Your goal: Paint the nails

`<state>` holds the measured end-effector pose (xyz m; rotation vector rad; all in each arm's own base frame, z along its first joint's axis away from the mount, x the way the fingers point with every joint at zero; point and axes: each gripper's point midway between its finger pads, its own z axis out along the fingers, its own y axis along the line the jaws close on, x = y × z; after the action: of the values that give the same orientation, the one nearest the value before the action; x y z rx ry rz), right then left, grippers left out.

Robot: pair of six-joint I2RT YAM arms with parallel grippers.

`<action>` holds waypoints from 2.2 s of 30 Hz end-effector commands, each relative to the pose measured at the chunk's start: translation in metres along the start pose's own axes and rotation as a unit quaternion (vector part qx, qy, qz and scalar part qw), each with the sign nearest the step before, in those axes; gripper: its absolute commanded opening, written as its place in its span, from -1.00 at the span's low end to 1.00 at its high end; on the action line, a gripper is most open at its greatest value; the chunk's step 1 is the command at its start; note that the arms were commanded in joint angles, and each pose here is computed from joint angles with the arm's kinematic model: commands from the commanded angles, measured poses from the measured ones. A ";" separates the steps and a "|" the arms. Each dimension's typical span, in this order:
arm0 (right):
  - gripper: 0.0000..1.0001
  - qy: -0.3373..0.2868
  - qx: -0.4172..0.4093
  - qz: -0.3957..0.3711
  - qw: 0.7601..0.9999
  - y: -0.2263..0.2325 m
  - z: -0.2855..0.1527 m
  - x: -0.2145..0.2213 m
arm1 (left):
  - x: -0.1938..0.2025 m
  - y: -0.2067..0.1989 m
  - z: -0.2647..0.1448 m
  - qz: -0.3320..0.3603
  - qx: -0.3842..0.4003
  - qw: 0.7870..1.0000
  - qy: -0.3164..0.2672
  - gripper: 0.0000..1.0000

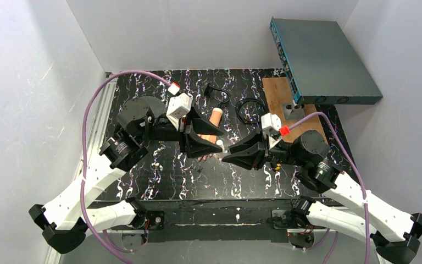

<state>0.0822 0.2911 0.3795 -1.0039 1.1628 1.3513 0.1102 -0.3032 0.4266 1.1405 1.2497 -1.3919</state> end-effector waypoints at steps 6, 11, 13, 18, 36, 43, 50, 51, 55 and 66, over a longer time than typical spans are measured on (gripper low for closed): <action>-0.97 -0.058 -0.019 -0.035 0.998 0.011 0.002 -0.045 | 0.001 -0.018 -0.006 0.013 0.035 0.999 -0.007 -0.13; -0.97 -0.060 -0.018 -0.035 0.997 0.010 0.004 -0.046 | 0.003 -0.015 -0.003 0.005 0.036 0.999 -0.005 -0.36; -0.97 -0.059 -0.018 -0.035 0.997 0.010 0.005 -0.045 | 0.003 -0.013 -0.001 0.001 0.032 0.999 -0.007 -0.52; -0.97 -0.072 0.000 -0.036 0.997 0.003 0.005 -0.050 | 0.006 -0.002 0.001 -0.015 0.005 1.000 -0.008 -1.00; -0.97 -0.076 0.267 -0.116 0.954 -0.108 0.014 -0.080 | 0.030 0.119 -0.014 -0.104 -0.314 0.943 0.015 -1.00; -0.97 -0.077 0.253 -0.105 0.959 -0.101 0.011 -0.072 | 0.026 0.108 -0.016 -0.086 -0.294 0.952 0.013 0.19; -0.97 -0.064 0.208 -0.079 0.973 -0.077 0.002 -0.052 | 0.010 0.086 -0.036 -0.038 -0.291 0.956 0.022 0.79; -0.97 -0.060 0.193 -0.076 0.976 -0.071 0.001 -0.049 | 0.006 0.076 -0.038 -0.025 -0.272 0.962 0.021 0.78; -0.97 -0.049 0.112 -0.065 0.990 -0.037 0.001 -0.041 | 0.001 0.028 -0.032 0.025 -0.153 0.988 0.023 0.68; -0.97 -0.057 0.005 -0.042 0.997 0.005 0.005 -0.051 | -0.012 -0.008 -0.009 0.017 -0.014 1.000 -0.012 0.22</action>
<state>0.0997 0.2878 0.4053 -0.9182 1.1431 1.2443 0.1180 -0.2832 0.4353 1.0468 1.2908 -1.2495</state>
